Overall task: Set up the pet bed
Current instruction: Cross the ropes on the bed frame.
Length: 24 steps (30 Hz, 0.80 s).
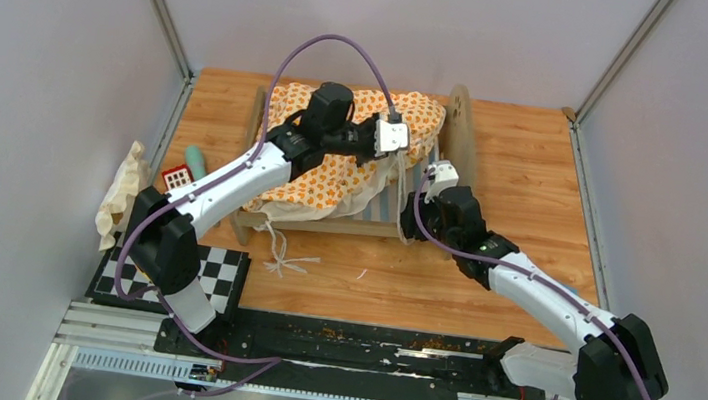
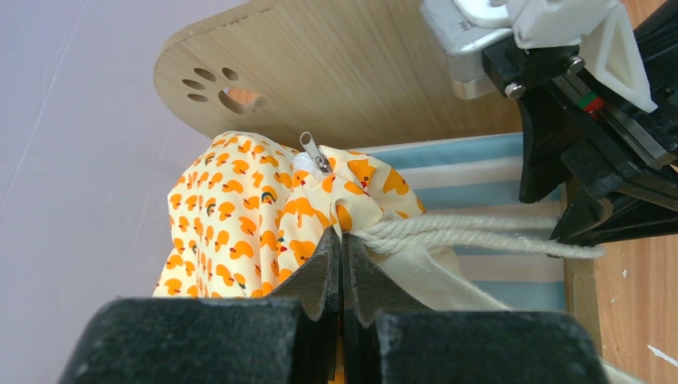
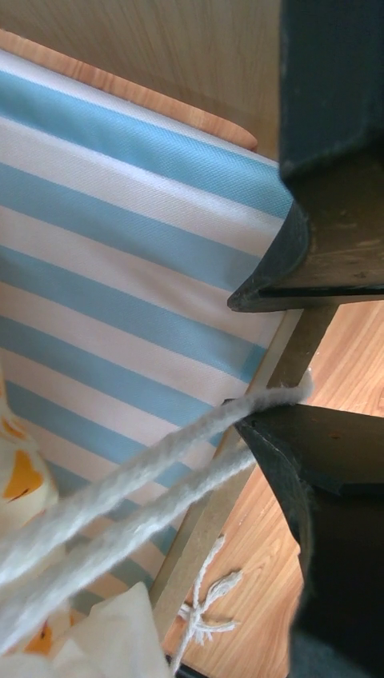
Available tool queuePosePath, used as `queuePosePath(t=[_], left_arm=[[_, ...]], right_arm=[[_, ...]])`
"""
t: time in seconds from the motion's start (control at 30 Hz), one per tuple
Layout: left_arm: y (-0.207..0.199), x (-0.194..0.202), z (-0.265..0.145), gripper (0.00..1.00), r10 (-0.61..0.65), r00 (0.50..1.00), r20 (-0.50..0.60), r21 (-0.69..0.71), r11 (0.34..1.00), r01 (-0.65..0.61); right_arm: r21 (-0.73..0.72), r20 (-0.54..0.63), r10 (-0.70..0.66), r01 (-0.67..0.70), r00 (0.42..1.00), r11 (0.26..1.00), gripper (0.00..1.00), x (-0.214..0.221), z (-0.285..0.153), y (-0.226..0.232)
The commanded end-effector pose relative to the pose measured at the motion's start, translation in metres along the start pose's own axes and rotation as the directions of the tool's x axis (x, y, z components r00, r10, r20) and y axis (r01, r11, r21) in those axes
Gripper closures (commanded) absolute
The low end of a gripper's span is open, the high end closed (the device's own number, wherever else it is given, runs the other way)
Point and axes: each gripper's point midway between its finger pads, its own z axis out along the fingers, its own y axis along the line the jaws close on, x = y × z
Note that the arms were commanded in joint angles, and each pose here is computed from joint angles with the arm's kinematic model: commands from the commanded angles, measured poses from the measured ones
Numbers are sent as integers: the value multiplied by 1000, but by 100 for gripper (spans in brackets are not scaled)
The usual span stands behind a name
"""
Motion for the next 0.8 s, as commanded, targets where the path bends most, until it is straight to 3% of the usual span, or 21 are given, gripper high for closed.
queuePosePath(t=[0.0, 0.4, 0.77], left_arm=[[22, -21, -13, 100, -3, 998, 57, -91, 996, 8], [45, -20, -20, 100, -37, 996, 82, -212, 976, 53], [49, -17, -24, 100, -50, 995, 84, -234, 970, 69]], right_arm=[[-35, 76, 26, -24, 997, 999, 59, -14, 3, 8], [-25, 58, 24, -22, 998, 999, 66, -4, 8, 4], [88, 121, -77, 66, 990, 994, 92, -58, -34, -7]])
